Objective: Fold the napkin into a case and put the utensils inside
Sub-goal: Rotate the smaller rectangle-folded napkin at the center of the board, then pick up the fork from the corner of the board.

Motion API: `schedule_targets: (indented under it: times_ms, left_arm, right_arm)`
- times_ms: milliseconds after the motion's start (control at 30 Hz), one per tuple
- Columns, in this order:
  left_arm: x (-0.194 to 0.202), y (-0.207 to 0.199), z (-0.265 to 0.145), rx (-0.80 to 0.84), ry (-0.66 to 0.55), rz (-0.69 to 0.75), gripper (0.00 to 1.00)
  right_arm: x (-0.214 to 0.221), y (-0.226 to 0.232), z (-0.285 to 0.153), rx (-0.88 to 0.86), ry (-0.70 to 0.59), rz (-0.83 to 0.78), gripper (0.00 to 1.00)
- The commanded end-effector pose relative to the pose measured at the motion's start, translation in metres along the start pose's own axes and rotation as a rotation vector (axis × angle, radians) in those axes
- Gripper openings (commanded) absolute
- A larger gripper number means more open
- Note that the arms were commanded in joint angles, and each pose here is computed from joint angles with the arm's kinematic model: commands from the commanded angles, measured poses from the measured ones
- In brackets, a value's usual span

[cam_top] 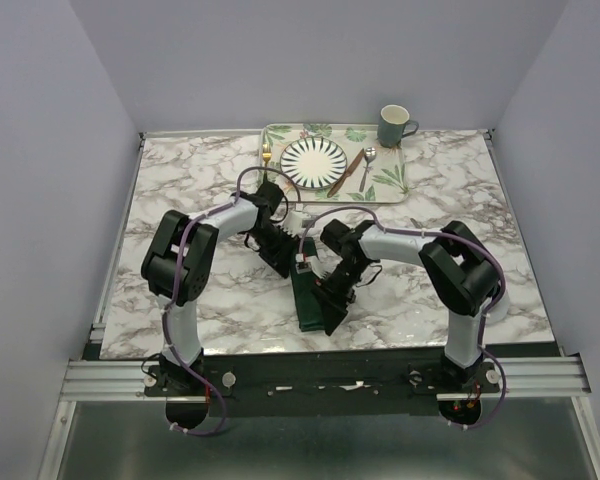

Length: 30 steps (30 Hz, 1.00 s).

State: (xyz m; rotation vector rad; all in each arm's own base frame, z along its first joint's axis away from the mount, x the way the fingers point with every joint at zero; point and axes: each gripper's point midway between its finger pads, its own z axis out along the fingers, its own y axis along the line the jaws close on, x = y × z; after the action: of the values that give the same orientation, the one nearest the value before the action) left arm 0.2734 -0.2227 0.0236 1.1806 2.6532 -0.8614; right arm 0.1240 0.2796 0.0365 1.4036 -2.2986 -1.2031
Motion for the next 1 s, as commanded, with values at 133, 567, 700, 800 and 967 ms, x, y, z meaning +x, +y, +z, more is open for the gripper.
schedule_targets:
  times_ms: [133,567,700,800,967]
  left_arm:
    - [0.017,-0.021,-0.005,0.084,-0.004,0.052,0.33]
    - [-0.075,-0.017,-0.194,-0.396,-0.566,0.233,0.45]
    - [-0.075,-0.027,-0.224,-0.412,-0.669,0.203,0.48]
    - [-0.072,-0.029,-0.236,-0.427,-0.734,0.15,0.49]
    - [-0.06,-0.019,-0.233,-0.455,-0.742,0.123,0.5]
  right_arm:
    - [-0.029,-0.001,0.001,0.059,-0.056,-0.009,0.83]
    - [-0.037,-0.036,-0.191,0.675,-0.296,-0.111,0.8]
    - [-0.013,-0.072,-0.241,0.819,-0.299,-0.019,0.77]
    - [0.006,-0.1,-0.268,0.901,-0.283,0.104,0.73]
    - [0.034,-0.14,-0.296,1.014,-0.2,0.284,0.64]
